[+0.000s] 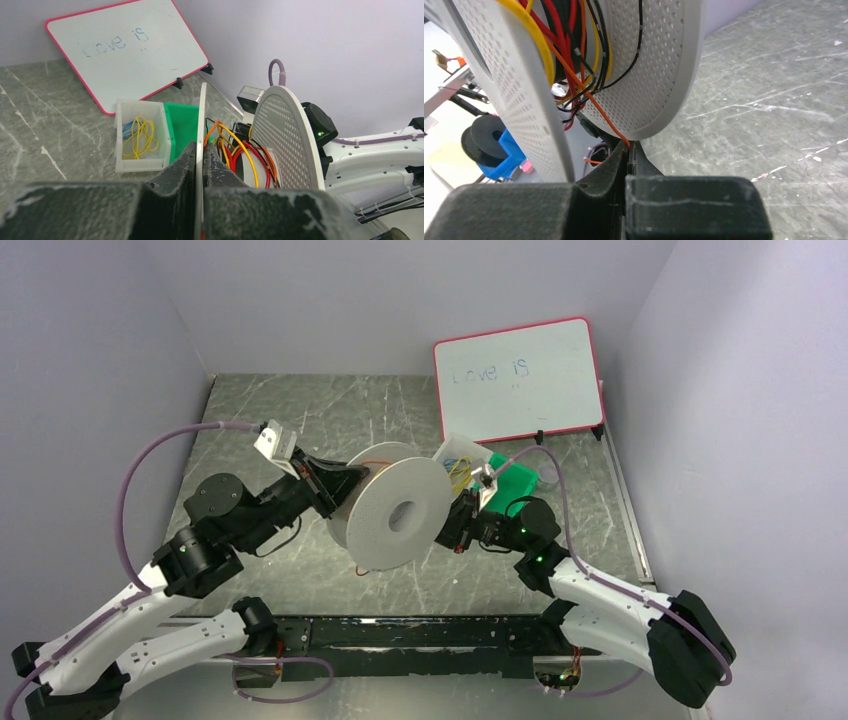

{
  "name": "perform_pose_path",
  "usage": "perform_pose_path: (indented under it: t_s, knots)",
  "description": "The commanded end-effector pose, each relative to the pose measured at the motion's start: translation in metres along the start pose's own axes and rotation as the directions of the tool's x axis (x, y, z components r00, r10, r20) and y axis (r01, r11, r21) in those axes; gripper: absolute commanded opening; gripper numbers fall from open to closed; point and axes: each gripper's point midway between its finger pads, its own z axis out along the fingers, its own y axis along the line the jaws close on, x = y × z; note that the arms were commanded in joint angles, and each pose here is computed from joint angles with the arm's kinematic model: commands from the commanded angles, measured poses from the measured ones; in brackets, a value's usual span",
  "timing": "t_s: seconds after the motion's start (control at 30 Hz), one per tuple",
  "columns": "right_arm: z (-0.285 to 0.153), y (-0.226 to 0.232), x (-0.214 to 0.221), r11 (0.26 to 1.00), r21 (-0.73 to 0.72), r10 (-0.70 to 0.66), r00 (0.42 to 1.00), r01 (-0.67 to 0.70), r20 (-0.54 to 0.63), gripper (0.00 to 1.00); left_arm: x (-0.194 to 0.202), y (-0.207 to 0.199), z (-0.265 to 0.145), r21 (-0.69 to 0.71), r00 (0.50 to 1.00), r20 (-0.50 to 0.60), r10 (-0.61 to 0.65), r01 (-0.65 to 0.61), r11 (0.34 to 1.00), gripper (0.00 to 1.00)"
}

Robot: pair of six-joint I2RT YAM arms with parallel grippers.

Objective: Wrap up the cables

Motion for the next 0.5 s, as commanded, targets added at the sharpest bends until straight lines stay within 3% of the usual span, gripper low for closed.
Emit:
perform_pose_path:
  t_s: [0.0, 0.47]
  knots:
    - [-0.006, 0.027, 0.001, 0.992, -0.123, 0.019, 1.000, -0.019, -0.002, 0.00, -0.057, -0.027, 0.006, 0.097, 0.972, 0.211, -0.101, 0.082, 0.992, 0.07]
    - [-0.013, 0.039, 0.004, 0.975, -0.204, 0.105, 0.993, -0.093, 0.048, 0.12, -0.061, -0.027, 0.013, 0.109, 0.956, 0.241, -0.166, 0.143, 0.984, 0.07]
